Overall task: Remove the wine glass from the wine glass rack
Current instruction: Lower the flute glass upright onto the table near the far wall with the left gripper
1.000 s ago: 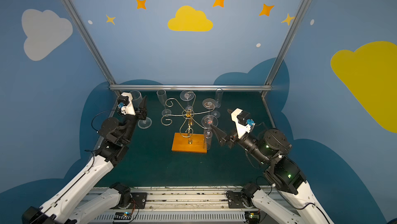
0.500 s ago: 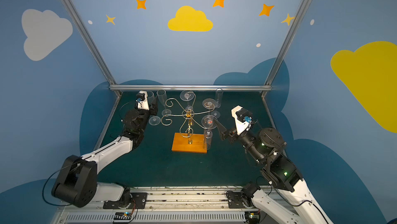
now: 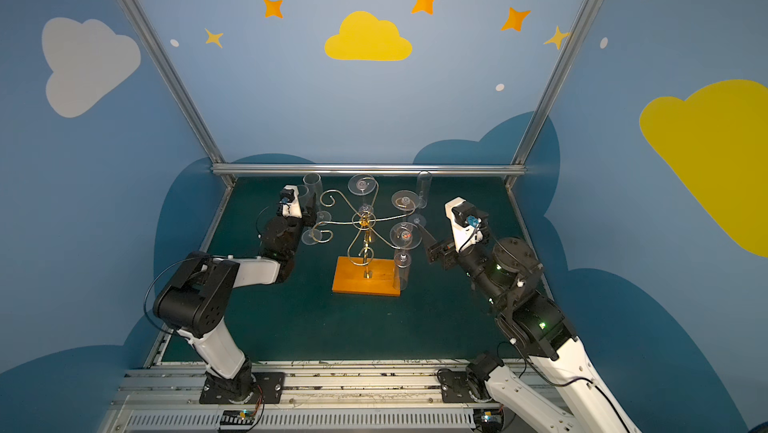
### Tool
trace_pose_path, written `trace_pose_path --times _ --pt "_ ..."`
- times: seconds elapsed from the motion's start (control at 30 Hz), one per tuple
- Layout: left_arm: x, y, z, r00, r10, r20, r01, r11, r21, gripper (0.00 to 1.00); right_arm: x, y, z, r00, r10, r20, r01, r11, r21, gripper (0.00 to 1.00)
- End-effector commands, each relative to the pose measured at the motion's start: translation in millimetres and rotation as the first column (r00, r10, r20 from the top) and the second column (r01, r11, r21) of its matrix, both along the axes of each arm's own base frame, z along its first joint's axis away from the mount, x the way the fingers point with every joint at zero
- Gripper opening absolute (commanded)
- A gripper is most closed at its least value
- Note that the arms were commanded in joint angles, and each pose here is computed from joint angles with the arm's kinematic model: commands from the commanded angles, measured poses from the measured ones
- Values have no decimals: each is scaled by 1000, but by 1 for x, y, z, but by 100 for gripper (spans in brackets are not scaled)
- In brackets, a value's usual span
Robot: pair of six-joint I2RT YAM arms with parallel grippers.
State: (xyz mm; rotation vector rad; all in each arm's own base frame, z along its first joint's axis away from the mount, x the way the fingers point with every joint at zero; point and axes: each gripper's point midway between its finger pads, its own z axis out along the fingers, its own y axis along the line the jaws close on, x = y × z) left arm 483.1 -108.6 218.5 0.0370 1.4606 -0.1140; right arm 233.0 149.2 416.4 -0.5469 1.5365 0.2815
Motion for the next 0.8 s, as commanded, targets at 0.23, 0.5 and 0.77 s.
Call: trace_pose_path --times 0.23,0.5,0.77 --pt "5 -7 13 994 -25 104 27 1000 -15 41 4 0 -6 1000 3 -27 -3 1000 25 93" --pt "8 -20 -4 995 -58 78 57 998 12 41 3 -2 -4 1000 2 -26 -1 999 38 93" --pt "10 -25 -23 997 -59 42 57 998 42 41 2 -7 -3 1000 -10 -28 11 999 53 93"
